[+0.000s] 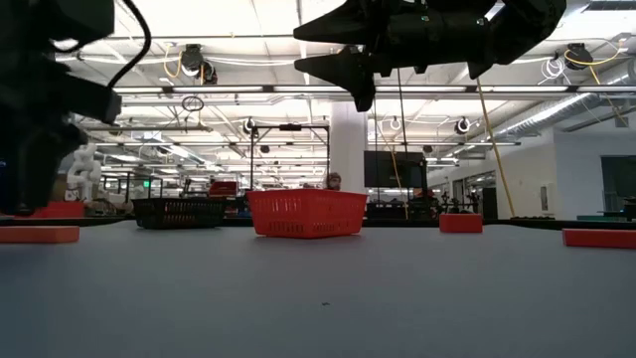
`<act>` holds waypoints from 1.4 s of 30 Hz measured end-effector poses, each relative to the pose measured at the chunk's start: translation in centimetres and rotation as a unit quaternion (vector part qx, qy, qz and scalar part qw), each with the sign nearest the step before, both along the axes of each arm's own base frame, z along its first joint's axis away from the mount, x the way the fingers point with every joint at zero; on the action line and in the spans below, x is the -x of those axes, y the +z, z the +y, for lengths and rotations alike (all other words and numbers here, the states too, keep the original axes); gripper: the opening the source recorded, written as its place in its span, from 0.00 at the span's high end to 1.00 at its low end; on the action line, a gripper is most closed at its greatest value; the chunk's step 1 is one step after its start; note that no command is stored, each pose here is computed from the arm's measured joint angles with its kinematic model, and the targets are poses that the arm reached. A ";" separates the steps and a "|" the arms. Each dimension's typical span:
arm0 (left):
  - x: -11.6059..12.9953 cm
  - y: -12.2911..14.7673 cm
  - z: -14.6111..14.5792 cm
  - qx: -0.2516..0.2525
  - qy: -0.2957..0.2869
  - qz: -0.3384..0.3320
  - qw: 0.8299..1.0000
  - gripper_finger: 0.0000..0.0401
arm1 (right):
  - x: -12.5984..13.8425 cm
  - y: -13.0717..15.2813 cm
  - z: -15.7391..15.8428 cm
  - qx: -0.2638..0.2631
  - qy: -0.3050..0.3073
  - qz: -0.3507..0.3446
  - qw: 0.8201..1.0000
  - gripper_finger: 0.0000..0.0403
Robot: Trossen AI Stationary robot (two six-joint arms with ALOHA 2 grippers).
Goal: Sort & place blocks by color
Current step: Put the orange block into the black bin
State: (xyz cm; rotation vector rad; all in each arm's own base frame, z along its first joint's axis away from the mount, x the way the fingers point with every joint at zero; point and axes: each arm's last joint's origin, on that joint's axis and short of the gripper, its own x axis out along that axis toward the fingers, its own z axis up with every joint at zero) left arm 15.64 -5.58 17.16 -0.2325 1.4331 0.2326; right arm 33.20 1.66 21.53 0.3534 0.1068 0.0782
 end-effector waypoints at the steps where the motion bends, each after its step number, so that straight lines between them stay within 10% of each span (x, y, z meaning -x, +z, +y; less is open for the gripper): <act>1: 0.1 -0.2 0.2 -0.002 0.000 0.004 1.000 0.42 | 0.0 0.0 0.0 0.000 0.000 0.000 1.000 0.51; 16: 0.7 -2.7 2.1 -0.004 0.017 0.010 1.000 0.43 | 0.0 0.0 0.0 0.000 0.000 0.000 1.000 0.51; 27: 0.3 -2.7 2.2 -0.010 0.037 -0.010 0.999 0.70 | 0.0 0.0 0.0 0.002 0.000 0.000 1.000 0.51; 42: -2.1 -1.1 2.4 0.007 0.023 -0.104 0.994 0.71 | 0.0 0.0 0.0 0.013 0.001 -0.001 1.000 0.51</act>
